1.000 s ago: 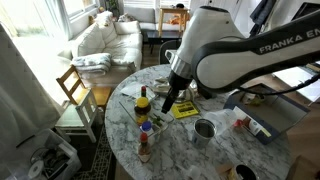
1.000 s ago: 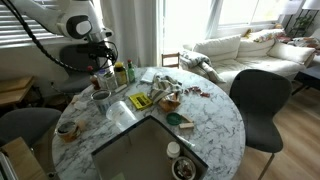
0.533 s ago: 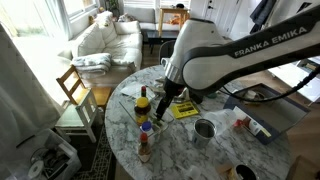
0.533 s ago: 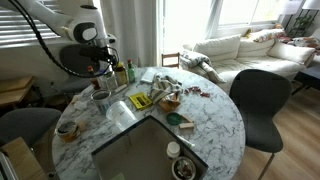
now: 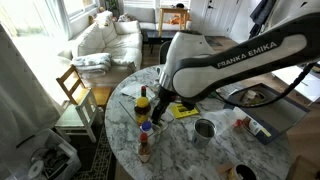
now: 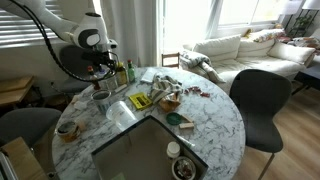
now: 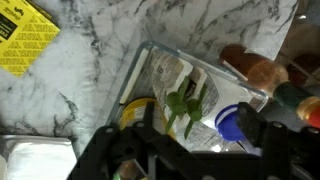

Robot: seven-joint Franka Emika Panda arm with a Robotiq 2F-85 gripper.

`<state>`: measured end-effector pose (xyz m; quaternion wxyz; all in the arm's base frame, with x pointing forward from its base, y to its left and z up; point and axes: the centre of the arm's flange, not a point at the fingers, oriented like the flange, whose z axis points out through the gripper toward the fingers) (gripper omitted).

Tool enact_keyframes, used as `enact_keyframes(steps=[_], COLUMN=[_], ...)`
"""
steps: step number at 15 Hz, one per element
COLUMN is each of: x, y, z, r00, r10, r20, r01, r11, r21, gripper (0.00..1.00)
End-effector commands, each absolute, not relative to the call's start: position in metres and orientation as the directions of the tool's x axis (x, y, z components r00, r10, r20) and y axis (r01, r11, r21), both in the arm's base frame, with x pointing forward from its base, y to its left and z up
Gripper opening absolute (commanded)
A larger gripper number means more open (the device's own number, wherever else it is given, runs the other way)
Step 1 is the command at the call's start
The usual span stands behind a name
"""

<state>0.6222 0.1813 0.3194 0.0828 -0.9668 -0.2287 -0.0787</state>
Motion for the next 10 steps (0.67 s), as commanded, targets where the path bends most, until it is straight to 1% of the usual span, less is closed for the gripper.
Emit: enact_keyframes(steps=[1,3,4,5,6,7,8,9,10], x=[0.629,0.631,0.632,0.633,0.634,0.635,0.637,0.638,0.639], y=[0.187,0.186,0.186,0.185,0.185,0.184,0.183,0.182,0.181], z=[0.305,0.300,0.298,0.296,0.295,0.293,0.292,0.291,0.291], r00=[0.897,0.901,0.904,0.906,0.906,0.907,0.908,0.910,0.911], r10=[0.405,0.398,0.392,0.387,0.384,0.379,0.373,0.368,0.363], r20=[0.177,0.173,0.172,0.173,0.178,0.184,0.191,0.193,0.196], r01=[0.430,0.421,0.415,0.410,0.408,0.404,0.398,0.393,0.388], r11=[-0.893,-0.898,-0.901,-0.904,-0.905,-0.907,-0.910,-0.912,-0.915], r21=[-0.134,-0.124,-0.127,-0.124,-0.124,-0.121,-0.116,-0.114,-0.111], gripper=[0.83,0.76,0.69,0.68,0.66,0.58,0.61,0.56,0.57])
